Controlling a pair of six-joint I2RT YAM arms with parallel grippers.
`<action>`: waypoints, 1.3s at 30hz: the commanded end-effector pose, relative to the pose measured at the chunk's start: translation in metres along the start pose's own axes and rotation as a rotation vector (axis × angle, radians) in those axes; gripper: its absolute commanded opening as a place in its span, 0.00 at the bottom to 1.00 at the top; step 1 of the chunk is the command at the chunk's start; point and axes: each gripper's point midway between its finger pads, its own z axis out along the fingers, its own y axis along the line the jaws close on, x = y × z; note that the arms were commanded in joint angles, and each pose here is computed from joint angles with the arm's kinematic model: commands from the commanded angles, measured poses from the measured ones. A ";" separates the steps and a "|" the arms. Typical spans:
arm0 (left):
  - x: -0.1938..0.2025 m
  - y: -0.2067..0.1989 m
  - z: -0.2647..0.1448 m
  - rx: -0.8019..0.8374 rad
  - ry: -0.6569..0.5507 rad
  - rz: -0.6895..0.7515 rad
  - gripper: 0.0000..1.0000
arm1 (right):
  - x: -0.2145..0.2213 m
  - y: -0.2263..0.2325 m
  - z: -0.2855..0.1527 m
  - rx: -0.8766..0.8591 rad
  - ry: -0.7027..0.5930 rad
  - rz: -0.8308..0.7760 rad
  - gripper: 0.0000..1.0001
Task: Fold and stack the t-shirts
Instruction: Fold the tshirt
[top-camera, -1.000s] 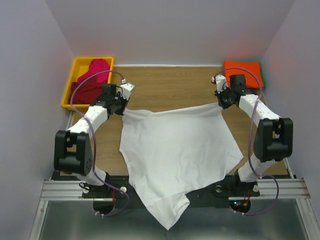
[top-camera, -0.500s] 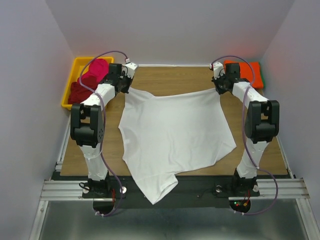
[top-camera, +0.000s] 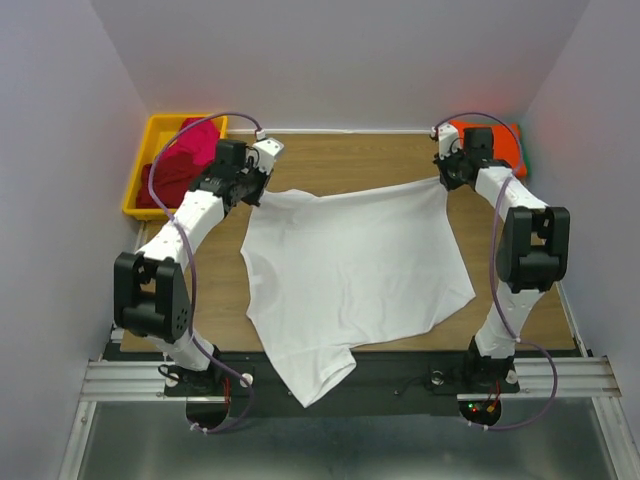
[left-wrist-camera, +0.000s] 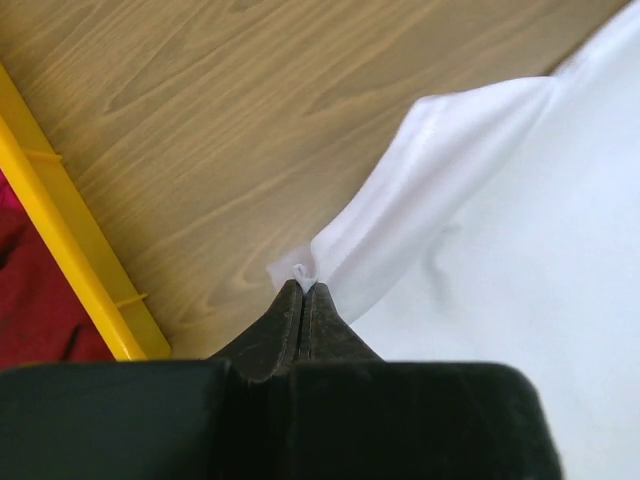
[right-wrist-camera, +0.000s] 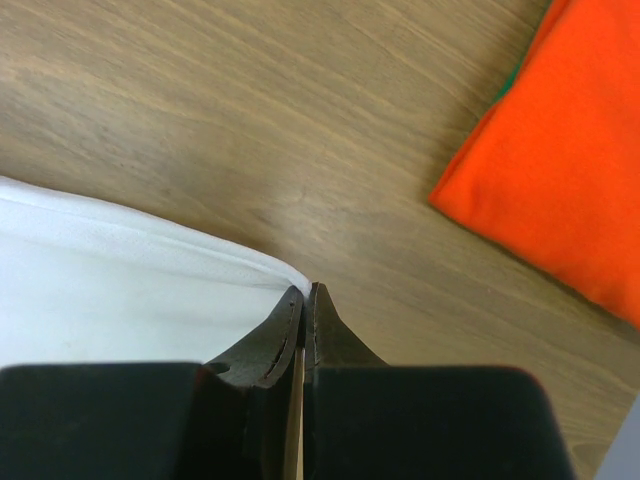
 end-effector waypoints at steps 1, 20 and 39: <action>0.006 -0.031 -0.037 0.027 0.008 0.033 0.00 | -0.022 -0.016 -0.028 0.034 -0.091 -0.045 0.01; 0.128 -0.103 -0.057 0.189 0.329 0.167 0.00 | 0.063 0.017 -0.038 -0.048 0.052 -0.217 0.01; 0.143 -0.147 -0.079 0.402 0.369 0.319 0.18 | 0.092 0.029 -0.050 -0.078 0.101 -0.353 0.03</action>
